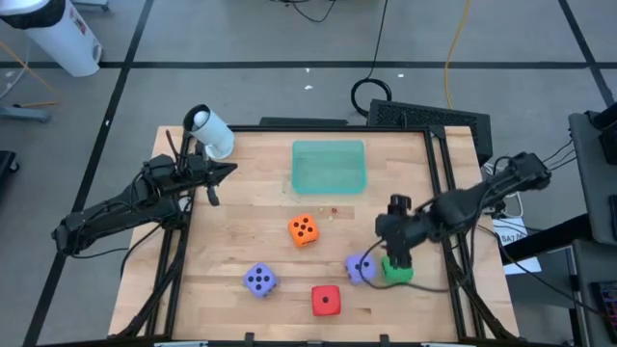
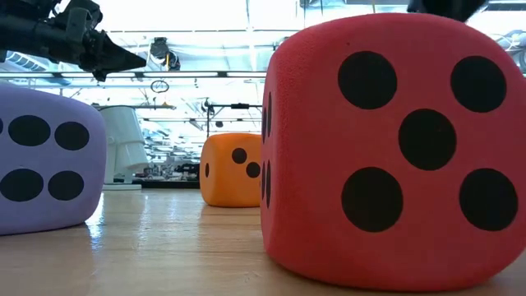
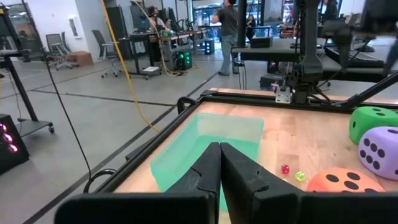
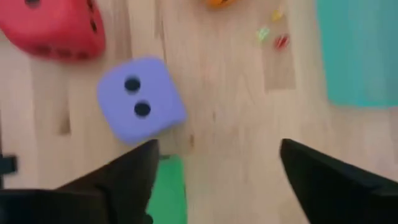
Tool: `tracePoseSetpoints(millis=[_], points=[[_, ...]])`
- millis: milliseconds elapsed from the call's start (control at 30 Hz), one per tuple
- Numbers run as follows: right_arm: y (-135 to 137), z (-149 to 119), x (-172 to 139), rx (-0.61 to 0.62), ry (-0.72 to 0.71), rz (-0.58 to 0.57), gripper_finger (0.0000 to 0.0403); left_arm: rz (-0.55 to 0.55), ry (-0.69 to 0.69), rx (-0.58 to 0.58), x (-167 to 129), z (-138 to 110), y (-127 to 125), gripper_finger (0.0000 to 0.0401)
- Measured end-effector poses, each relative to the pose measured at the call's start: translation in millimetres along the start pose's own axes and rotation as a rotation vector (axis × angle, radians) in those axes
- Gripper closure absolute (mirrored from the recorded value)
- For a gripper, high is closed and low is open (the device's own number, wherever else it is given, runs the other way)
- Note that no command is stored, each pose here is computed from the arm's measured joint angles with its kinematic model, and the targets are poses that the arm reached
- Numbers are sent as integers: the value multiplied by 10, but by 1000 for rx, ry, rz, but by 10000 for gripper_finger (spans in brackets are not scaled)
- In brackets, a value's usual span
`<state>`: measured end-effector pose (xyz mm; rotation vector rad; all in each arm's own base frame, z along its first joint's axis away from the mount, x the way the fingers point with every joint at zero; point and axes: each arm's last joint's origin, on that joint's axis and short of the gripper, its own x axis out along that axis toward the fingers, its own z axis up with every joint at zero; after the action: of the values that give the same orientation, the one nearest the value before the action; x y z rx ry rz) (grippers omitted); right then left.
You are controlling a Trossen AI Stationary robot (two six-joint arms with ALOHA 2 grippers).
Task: Pick & Place Dice
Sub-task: Put the large green dice into the light blue bin
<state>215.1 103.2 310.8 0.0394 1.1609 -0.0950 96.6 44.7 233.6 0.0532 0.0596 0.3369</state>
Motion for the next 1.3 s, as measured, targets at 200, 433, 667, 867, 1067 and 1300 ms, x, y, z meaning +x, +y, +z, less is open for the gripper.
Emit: tracePoseSetpoints(millis=[200,433,667,867,1067,1300], points=[[189,-146,291,-12,110,-39,9,0,0,-1,0,0,0,382],[339,-344,375,82,212,13,5,0,4,1,0,-4,0,382],[480,-520,398,78,213,20,4,-1,15,3,0,-14,-1,382],[547,-592,473,26,152,20,4,-1,15,3,0,-15,-1,382],[522,-667,574,21,173,6,4,0,15,4,0,-15,-1,382],[536,-715,683,22,171,51,4,0,15,4,0,-15,-1,382]])
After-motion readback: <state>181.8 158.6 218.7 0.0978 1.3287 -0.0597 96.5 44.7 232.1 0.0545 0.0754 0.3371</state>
